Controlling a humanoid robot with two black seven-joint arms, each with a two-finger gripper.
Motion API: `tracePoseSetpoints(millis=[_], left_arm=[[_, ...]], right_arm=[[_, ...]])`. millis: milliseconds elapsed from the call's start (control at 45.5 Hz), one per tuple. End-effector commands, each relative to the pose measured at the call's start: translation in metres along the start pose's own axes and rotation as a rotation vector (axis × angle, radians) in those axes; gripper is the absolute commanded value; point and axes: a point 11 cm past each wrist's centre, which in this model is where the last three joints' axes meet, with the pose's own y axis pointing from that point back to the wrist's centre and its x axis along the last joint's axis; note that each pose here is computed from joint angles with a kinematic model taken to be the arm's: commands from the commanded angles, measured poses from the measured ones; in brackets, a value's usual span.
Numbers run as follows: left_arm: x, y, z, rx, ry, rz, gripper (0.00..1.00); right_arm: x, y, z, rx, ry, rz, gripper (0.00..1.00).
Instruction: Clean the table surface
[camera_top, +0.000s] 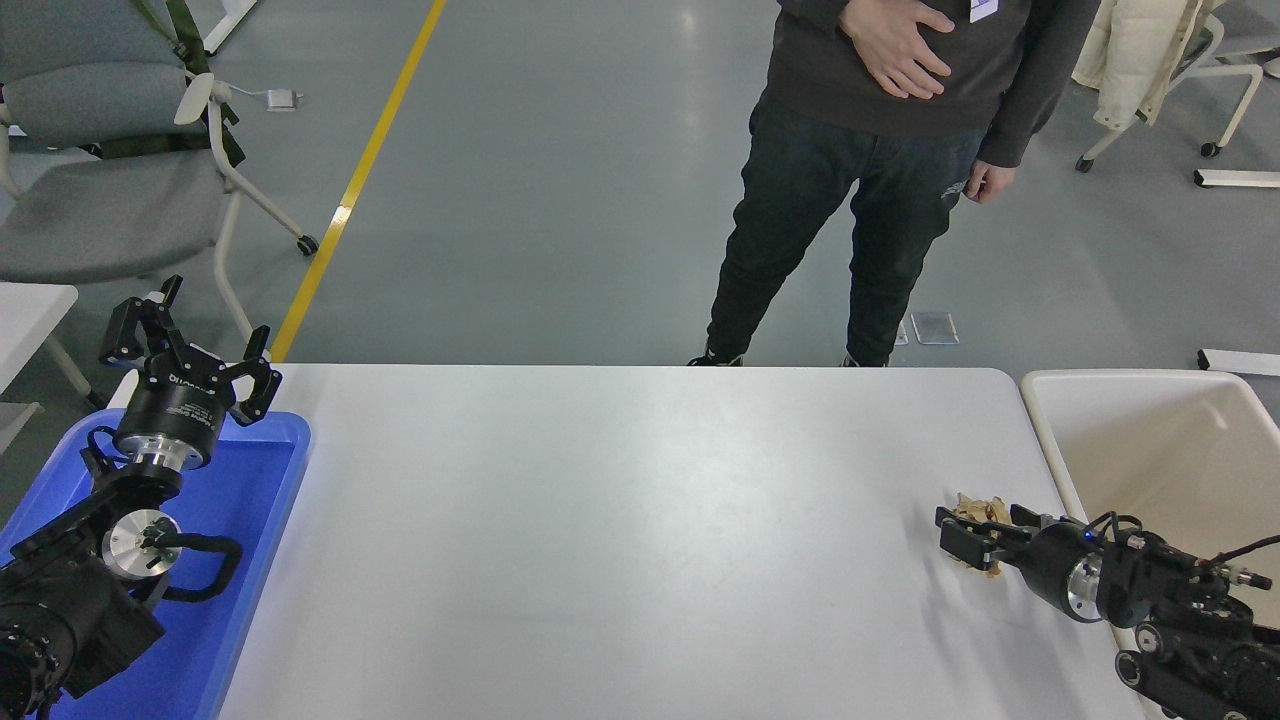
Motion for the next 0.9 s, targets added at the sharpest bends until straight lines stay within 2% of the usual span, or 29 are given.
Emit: tracePoseSetpoints(millis=[0,308,352,484,571,615,659,703,769,879], left_arm=[[0.0,0.0,0.0,0.0,0.001,-0.001,1.0],[0.0,0.0,0.0,0.0,0.001,-0.001,1.0],[0.0,0.0,0.0,0.0,0.0,0.0,1.0],[0.0,0.0,0.0,0.0,0.001,-0.001,1.0],[0.0,0.0,0.0,0.0,0.001,-0.001,1.0],[0.0,0.0,0.0,0.0,0.0,0.0,1.0],[0.0,0.0,0.0,0.0,0.0,0.0,1.0],[0.0,0.0,0.0,0.0,0.001,-0.001,1.0],[0.0,0.0,0.0,0.0,0.0,0.0,1.0],[0.0,0.0,0.0,0.0,0.001,-0.001,1.0]], right_arm=[[-0.002,-0.001,0.008,-0.033,-0.011,0.014,0.99],[-0.006,-0.001,0.011,-0.04,-0.008,0.007,0.97],[-0.008,0.0,0.014,-0.049,-0.004,0.0,0.87],[-0.012,-0.003,0.008,-0.051,-0.046,-0.003,0.76],[-0.013,-0.003,0.006,-0.047,-0.067,-0.003,0.73],[-0.013,-0.003,0.005,-0.042,-0.067,-0.003,0.67],[-0.015,-0.003,0.003,-0.027,-0.064,-0.01,0.53],[-0.017,-0.003,0.0,-0.008,-0.056,-0.019,0.34],[-0.021,-0.003,-0.002,0.009,-0.048,-0.036,0.0],[-0.023,-0.002,-0.001,-0.008,-0.118,-0.043,0.0]])
